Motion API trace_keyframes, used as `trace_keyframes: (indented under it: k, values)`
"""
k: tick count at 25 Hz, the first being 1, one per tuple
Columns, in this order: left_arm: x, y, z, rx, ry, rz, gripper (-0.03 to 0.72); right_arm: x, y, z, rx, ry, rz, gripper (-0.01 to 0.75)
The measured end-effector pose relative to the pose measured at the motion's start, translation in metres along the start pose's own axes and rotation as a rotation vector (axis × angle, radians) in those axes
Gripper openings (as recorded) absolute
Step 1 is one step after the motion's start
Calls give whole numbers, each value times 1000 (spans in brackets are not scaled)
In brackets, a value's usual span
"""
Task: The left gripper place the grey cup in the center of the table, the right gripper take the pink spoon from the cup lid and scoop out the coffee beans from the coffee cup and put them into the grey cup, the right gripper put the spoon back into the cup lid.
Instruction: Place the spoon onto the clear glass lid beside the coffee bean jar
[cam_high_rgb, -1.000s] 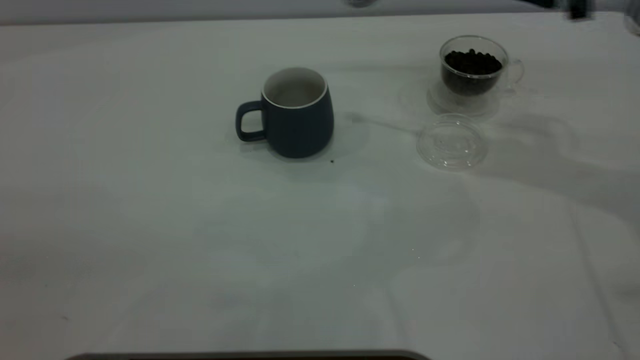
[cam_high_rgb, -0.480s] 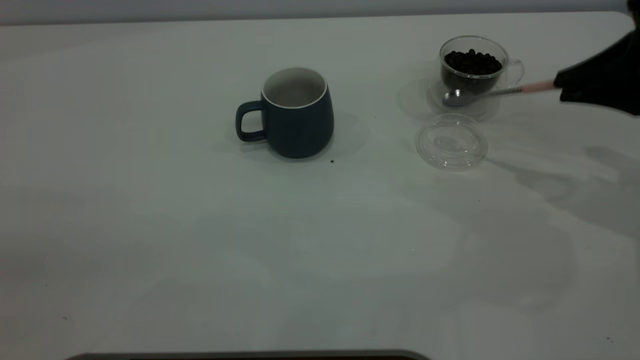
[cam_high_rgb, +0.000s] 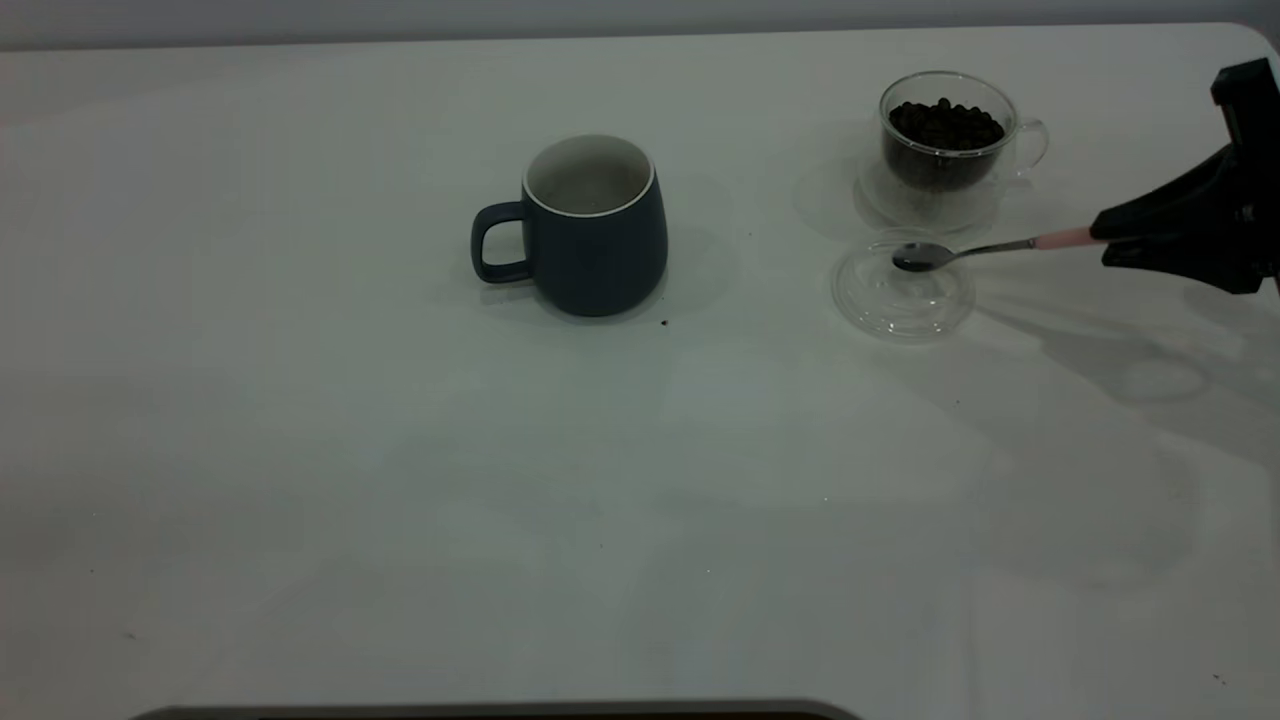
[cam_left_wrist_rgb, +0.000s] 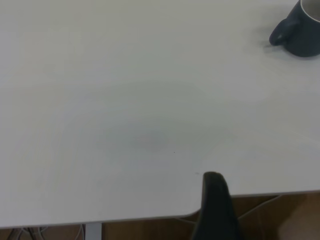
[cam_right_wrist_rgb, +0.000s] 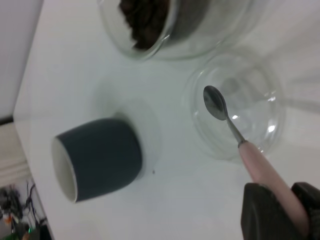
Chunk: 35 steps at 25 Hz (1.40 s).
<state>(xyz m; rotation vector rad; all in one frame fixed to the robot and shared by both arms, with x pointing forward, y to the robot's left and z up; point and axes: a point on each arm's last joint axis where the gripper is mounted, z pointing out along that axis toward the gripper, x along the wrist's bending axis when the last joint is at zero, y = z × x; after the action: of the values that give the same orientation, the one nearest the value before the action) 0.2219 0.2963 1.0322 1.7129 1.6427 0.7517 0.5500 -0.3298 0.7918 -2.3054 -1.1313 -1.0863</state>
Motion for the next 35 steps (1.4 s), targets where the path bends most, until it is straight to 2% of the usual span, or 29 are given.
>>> trace_keyframes:
  k: [8, 17, 30, 35]
  values:
    - [0, 0, 0, 0, 0, 3, 569, -6, 9, 12, -4, -1, -5, 114]
    - [0, 0, 0, 0, 0, 3, 569, -9, 1, 24, 42, 28, 7, 114]
    - [0, 0, 0, 0, 0, 3, 569, -9, -1, 25, 48, 35, -78, 114]
    - [0, 0, 0, 0, 0, 2, 569, -9, -1, 26, 49, 40, -91, 141]
